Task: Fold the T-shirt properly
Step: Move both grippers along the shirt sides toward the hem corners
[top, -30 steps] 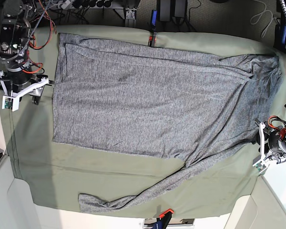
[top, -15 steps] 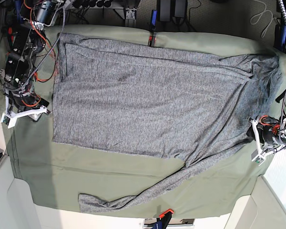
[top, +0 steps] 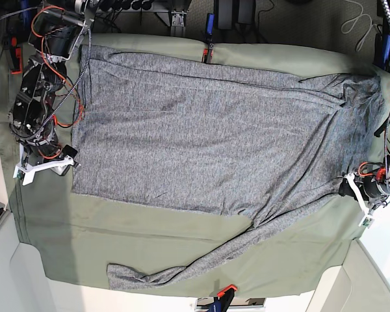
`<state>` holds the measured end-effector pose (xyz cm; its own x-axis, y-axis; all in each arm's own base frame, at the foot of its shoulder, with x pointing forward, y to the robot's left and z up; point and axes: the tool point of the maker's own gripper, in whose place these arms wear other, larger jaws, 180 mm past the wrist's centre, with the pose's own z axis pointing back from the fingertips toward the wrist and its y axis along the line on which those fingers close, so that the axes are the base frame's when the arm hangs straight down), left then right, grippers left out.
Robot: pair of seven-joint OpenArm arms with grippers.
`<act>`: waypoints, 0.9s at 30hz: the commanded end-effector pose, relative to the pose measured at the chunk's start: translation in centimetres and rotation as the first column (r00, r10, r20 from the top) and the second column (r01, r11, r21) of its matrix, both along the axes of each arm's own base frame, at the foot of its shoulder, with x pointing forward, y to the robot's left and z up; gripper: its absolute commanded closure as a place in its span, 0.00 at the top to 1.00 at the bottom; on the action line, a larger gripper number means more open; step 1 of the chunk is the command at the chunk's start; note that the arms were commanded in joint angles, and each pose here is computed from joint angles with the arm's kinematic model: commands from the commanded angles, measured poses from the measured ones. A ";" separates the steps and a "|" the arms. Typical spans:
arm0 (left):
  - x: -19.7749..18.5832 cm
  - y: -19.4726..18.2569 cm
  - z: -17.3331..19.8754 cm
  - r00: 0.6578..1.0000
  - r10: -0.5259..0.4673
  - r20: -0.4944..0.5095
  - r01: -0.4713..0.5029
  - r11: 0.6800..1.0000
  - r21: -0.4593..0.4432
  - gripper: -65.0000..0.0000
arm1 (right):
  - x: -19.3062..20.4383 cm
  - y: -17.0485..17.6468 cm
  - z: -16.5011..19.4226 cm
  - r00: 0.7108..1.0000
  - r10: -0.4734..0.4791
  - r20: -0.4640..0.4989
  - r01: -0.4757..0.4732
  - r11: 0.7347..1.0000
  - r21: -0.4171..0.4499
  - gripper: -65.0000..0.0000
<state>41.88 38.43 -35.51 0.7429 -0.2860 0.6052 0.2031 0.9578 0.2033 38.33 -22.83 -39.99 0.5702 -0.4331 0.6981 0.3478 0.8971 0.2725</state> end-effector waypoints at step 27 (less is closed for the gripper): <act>0.8 1.6 -1.4 0.992 0.112 0.052 -0.112 0.994 0.013 0.56 | 1.5 2.9 0.7 0.992 0.095 0.078 -0.100 0.992 0.075 0.51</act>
<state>41.50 39.13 -38.96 0.7696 -0.2085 0.6035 0.0979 0.9725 0.2112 38.92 -20.20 -40.39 0.5768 -0.4370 0.6902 0.2593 0.8991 0.3526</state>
